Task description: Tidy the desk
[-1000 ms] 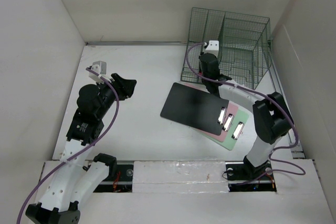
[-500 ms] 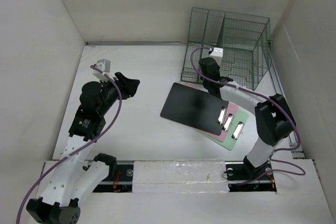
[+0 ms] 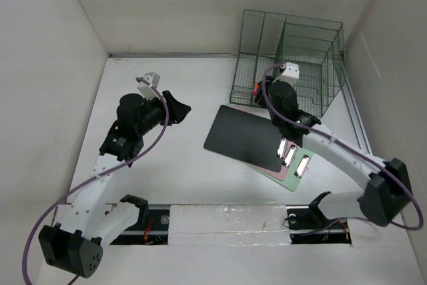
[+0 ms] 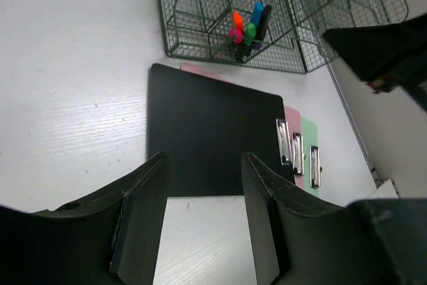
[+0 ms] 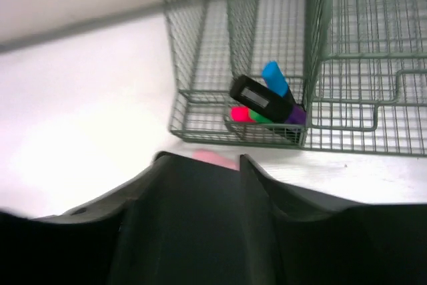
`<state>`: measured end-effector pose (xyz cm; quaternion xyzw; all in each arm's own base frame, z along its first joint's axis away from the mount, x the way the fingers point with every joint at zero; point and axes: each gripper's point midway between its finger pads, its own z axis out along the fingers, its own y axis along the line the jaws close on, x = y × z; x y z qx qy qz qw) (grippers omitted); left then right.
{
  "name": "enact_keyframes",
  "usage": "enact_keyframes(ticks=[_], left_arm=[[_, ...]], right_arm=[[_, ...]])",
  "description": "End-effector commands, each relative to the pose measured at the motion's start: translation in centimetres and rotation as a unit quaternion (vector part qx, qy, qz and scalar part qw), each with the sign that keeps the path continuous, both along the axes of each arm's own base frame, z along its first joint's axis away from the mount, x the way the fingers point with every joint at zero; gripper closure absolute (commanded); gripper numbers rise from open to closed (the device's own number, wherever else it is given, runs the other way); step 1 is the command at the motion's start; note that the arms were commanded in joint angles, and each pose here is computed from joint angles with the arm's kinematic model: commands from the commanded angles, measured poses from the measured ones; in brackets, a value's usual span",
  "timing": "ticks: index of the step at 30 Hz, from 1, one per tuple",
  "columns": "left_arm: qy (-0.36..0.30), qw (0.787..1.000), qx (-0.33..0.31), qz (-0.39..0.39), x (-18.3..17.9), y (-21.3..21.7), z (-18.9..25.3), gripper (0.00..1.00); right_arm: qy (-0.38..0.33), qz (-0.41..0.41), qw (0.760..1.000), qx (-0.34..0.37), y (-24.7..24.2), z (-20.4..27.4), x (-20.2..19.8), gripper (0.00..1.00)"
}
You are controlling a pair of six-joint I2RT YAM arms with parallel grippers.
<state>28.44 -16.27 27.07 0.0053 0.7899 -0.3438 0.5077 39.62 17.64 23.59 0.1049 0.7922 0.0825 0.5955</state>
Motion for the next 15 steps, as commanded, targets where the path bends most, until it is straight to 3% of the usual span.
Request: enact_keyframes(ticks=[1, 4, 6, 7, 9, 12, 15], left_arm=[[-0.034, 0.998, -0.020, -0.043, 0.0, -1.6, 2.8, 0.58], [-0.013, 0.997, -0.026, -0.067, 0.5, -3.1, 2.3, 0.58], [-0.007, 0.999, 0.005, -0.048, 1.9, -4.5, 1.7, 0.58], [-0.001, 0.997, 0.021, -0.079, 0.6, -7.2, 1.2, 0.57], [0.010, 0.996, 0.045, -0.078, 1.6, -9.7, 0.9, 0.57], [0.021, 0.994, 0.039, -0.100, 1.5, -14.0, 1.0, 0.57], [0.002, 0.994, 0.040, -0.101, 1.3, -18.0, 1.6, 0.55]], right_arm=[[-0.059, 0.014, 0.995, 0.074, 0.4, 4.4, -2.4, 0.60], [-0.072, 0.018, 0.990, 0.122, -0.6, 4.6, -5.1, 0.93], [-0.073, 0.019, 0.989, 0.125, -1.4, 3.5, -6.2, 1.00], [-0.085, 0.019, 0.987, 0.136, -2.0, 4.4, -7.0, 1.00], [-0.085, 0.011, 0.987, 0.134, -2.9, 4.2, -7.7, 1.00], [-0.086, -0.016, 0.986, 0.141, -4.5, 4.5, -8.7, 0.95], [-0.086, -0.014, 0.986, 0.144, -5.1, 4.7, -9.6, 0.79]])
